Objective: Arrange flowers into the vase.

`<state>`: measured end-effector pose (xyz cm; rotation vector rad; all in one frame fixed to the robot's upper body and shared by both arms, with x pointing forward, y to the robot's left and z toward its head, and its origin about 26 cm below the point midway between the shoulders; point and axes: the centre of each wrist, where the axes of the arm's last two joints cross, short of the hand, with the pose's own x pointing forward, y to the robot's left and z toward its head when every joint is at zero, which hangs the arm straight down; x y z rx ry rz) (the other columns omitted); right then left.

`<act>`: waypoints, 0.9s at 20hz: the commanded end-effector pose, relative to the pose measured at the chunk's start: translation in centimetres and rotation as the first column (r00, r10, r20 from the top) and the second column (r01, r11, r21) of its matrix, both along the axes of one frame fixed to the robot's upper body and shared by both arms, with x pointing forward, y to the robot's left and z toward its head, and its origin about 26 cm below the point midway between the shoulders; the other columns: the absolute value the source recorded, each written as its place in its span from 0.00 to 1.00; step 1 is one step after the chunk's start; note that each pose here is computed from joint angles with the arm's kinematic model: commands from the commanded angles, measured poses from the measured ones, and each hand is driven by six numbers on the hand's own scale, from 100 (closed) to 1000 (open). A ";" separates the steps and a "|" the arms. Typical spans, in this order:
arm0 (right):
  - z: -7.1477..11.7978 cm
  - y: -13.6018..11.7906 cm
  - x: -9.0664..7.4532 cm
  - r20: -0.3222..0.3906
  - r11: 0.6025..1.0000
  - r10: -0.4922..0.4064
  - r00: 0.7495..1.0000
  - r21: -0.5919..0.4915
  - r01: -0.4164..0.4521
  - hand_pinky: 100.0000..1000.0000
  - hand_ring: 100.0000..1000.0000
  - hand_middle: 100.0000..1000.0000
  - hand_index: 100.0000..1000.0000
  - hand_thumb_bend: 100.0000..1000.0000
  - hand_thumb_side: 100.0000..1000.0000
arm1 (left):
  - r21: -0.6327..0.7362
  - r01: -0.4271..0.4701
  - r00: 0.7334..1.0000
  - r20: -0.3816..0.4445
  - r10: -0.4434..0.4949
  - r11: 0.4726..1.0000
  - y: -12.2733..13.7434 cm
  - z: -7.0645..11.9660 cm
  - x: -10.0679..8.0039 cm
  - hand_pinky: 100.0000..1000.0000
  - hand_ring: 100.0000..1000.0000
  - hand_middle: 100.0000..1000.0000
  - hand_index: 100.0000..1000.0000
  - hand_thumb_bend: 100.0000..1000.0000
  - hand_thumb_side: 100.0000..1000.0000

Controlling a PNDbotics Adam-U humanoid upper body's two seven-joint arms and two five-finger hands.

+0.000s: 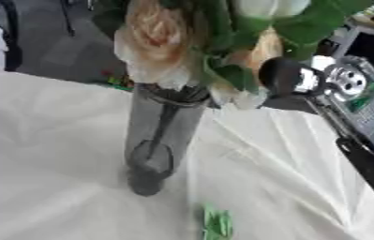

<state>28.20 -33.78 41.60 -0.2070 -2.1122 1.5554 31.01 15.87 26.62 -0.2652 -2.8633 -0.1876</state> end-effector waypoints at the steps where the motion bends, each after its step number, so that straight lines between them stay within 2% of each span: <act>1: 1.5 0.0 -0.8 0.020 0.999 0.023 1.000 0.031 -0.024 1.00 1.00 1.00 1.00 0.80 1.00 | 0.010 0.004 1.000 0.022 -0.004 1.000 0.1 0.4 -0.3 0.69 0.78 0.86 0.93 0.00 1.00; 9: 2.2 0.3 -1.0 0.038 0.991 0.075 0.996 0.106 -0.079 1.00 1.00 1.00 1.00 0.81 1.00 | 0.016 0.006 1.000 0.019 -0.007 1.000 0.1 0.4 -0.3 0.69 0.78 0.86 0.93 0.00 1.00; 18: 1.8 -0.2 -0.9 0.057 0.993 0.058 0.997 0.104 -0.064 1.00 1.00 1.00 1.00 0.81 1.00 | 0.018 0.007 1.000 0.018 -0.007 1.000 0.1 0.4 -0.3 0.69 0.78 0.86 0.93 0.00 1.00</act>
